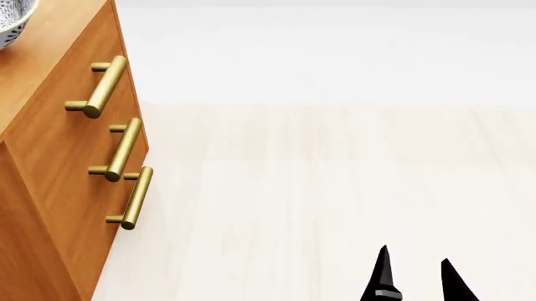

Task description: Put the bowl on top of the cabinet.

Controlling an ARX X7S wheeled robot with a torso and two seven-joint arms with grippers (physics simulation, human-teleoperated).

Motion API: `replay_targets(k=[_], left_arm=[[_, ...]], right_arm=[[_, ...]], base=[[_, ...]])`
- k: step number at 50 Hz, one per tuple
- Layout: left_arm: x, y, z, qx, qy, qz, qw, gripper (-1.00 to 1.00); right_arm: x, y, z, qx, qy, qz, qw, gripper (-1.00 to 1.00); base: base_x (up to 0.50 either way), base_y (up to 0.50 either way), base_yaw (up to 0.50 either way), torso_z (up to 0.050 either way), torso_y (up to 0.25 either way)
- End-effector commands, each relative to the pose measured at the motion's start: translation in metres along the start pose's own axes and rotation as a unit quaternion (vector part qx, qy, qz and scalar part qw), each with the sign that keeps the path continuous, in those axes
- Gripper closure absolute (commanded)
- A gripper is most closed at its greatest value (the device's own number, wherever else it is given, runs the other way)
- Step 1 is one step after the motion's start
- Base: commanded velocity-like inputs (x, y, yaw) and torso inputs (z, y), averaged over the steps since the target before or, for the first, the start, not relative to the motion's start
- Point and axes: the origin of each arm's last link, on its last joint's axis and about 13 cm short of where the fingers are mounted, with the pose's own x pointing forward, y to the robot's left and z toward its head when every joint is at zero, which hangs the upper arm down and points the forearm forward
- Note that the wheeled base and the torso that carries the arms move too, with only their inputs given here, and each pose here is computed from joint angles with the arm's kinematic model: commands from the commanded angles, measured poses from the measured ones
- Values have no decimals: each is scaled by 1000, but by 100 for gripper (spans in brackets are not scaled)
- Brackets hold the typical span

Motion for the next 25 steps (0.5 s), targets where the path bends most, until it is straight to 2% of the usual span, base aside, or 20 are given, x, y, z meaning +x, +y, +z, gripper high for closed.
replay_targets(k=[1, 12, 13, 25], left_arm=[[4, 1, -3, -2, 0, 1, 1000, 100], [4, 2, -1, 7, -14, -3, 1000, 100], [4, 2, -1, 6, -15, 0, 1000, -100], [3, 2, 0, 12, -22, 2, 1000, -100]], right_arm=[[0, 0, 0, -1, 0, -1, 1000, -100], [0, 0, 0, -1, 1, -1, 1000, -100], [0, 0, 0, -1, 1, -1, 1000, -100], [0, 1, -1, -1, 1, 2, 1000, -100]], base=[[0, 0, 0, 0, 0], [0, 0, 0, 0, 0], [0, 0, 0, 0, 0], [0, 0, 0, 0, 0]])
